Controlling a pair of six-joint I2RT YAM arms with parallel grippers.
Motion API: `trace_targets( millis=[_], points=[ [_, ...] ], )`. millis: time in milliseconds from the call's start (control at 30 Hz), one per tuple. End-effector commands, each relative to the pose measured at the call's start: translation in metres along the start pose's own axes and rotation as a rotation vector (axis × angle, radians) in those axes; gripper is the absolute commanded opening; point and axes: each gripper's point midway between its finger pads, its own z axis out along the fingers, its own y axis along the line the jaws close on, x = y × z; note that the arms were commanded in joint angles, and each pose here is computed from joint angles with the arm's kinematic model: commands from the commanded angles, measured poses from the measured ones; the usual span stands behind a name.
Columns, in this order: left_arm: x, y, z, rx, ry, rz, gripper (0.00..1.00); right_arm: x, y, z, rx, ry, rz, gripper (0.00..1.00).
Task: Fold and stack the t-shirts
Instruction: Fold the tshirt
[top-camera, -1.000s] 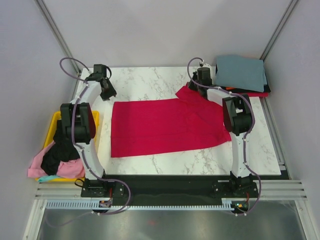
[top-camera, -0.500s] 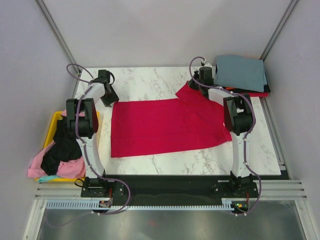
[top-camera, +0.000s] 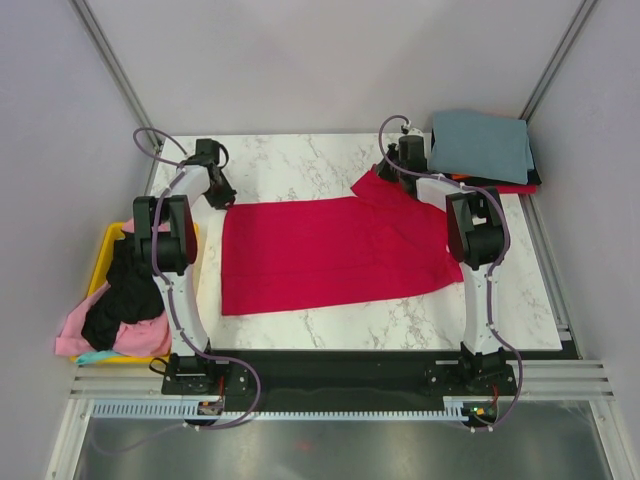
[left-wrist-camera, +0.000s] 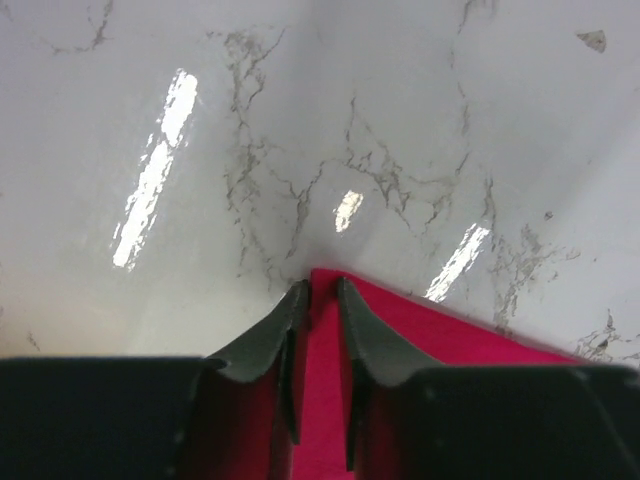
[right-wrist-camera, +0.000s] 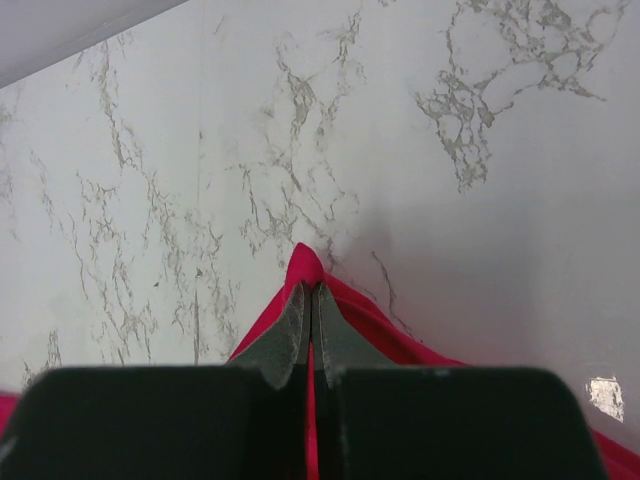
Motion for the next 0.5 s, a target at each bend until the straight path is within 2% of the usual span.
trace_targets(
  millis=[0, 67, 133, 167, 300, 467],
  points=[
    [-0.008, -0.017, 0.011, 0.07, -0.02, 0.018, 0.22, -0.018, 0.013, 0.002, -0.056, -0.041, -0.004, 0.0],
    [-0.009, -0.02, 0.013, 0.083, -0.022, 0.033, 0.18, -0.017, 0.013, 0.002, -0.062, -0.036, -0.014, 0.0],
    [-0.011, -0.021, 0.013, 0.091, -0.029, 0.037, 0.1, -0.016, 0.011, 0.002, -0.073, -0.028, -0.024, 0.0],
    [-0.011, -0.023, 0.013, 0.097, -0.029, 0.04, 0.03, -0.019, 0.011, 0.001, -0.082, -0.032, -0.022, 0.0],
    [-0.018, -0.025, -0.003, 0.118, -0.051, 0.036, 0.02, -0.04, 0.017, -0.01, -0.124, -0.069, -0.027, 0.0],
    [-0.023, -0.027, -0.037, 0.149, -0.092, 0.037, 0.02, -0.063, 0.034, -0.049, -0.168, -0.107, -0.089, 0.0]
  ],
)
